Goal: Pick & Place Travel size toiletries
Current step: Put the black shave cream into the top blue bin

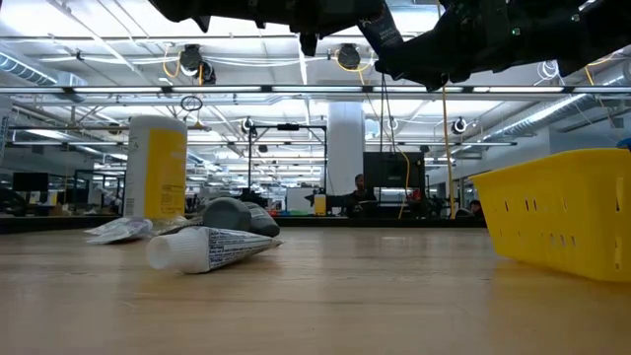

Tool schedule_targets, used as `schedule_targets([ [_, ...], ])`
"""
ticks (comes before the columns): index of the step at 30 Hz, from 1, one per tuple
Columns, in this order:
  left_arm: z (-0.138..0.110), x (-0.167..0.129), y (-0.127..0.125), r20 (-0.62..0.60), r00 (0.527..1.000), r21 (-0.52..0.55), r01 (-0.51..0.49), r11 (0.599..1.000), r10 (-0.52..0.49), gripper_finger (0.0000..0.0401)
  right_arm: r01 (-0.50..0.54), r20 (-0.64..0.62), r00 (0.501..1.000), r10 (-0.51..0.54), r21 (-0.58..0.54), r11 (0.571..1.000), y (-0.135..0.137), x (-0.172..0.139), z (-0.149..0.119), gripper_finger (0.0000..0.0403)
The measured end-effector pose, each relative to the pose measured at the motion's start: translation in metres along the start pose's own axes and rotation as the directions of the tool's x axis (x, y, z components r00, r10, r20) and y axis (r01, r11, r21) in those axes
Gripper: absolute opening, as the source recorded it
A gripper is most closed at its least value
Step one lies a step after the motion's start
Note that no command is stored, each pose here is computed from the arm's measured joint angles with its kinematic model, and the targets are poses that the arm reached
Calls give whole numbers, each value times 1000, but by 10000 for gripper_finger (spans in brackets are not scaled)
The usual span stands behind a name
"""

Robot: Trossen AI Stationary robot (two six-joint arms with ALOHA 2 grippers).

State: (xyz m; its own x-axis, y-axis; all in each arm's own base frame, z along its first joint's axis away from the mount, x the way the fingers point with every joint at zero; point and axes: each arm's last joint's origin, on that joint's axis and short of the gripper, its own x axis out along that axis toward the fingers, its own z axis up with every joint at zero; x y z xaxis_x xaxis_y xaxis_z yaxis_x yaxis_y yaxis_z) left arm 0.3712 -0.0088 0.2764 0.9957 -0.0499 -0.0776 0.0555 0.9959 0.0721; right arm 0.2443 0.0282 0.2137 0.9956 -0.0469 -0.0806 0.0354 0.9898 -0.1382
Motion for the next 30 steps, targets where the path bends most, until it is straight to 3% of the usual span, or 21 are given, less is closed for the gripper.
schedule_targets([
  [9, 0, 0, 0, 0, 1000, 0, -2, 1000, 2, 13, -1, -1, 1000, 1, 0, 1000, 0, 0, 0, 118],
  [22, 12, -10, -1, 12, 999, 2, -32, 999, 32, 190, 20, -25, 1000, -20, -4, 1000, -4, -13, 8, 118],
  [30, 25, -26, 1, -36, 999, -8, -36, 999, 36, 233, 13, -83, 997, -11, 24, 1000, -6, -28, 13, 118],
])
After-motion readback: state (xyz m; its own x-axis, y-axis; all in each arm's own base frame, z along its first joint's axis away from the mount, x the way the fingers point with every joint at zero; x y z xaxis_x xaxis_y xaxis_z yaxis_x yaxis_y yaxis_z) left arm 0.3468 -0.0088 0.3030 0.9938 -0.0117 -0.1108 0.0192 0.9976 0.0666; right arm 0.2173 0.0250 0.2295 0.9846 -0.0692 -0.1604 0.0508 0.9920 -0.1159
